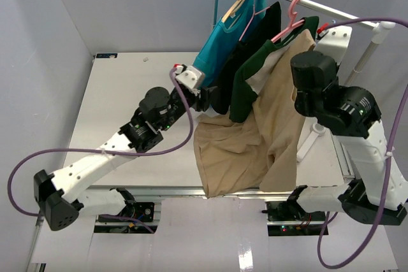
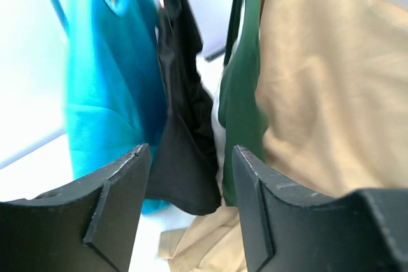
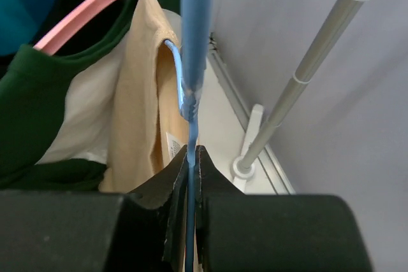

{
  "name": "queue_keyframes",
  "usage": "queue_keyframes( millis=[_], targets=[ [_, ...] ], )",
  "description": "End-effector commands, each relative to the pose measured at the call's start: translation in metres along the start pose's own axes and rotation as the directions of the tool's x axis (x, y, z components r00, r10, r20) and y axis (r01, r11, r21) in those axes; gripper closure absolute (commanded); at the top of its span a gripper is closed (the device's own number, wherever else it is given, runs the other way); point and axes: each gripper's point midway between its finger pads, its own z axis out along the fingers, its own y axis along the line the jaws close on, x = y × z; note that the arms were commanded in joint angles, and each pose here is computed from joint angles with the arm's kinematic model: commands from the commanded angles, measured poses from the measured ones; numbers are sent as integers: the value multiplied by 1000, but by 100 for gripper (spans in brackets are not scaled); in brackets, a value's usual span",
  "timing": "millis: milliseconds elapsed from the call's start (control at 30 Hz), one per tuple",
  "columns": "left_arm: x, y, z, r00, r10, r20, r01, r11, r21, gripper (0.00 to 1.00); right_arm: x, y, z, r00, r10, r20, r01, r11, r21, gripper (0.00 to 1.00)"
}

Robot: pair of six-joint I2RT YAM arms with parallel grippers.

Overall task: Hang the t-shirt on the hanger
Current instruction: Place the hanger at the clothesline.

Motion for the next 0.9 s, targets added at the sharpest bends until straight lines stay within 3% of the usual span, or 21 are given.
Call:
queue_keyframes(
  millis=[0, 233, 500, 667, 867],
  targets=[
    [-21, -10, -30, 997, -80, -9, 81, 994, 70, 32, -12, -17, 31, 1000, -3, -2, 3, 996, 88, 92],
    [-21, -2, -60, 996, -71, -62, 74, 996, 49, 28, -10, -46, 65, 999, 19, -45, -12, 986, 169, 92],
    [-13, -4, -60, 996, -55, -75, 59, 996, 61, 24, -21, -46, 90, 999, 25, -31, -19, 982, 190, 92],
    [-12, -10, -60, 995, -56, -79, 64, 993, 95, 23, -43, -37, 94, 994, 81, 75, -91, 986, 139, 92],
    [-19, -9, -63, 997, -55, -62, 61, 994, 94, 23, -35, -31, 113, 994, 55, 91, -71, 980, 187, 92]
  ],
)
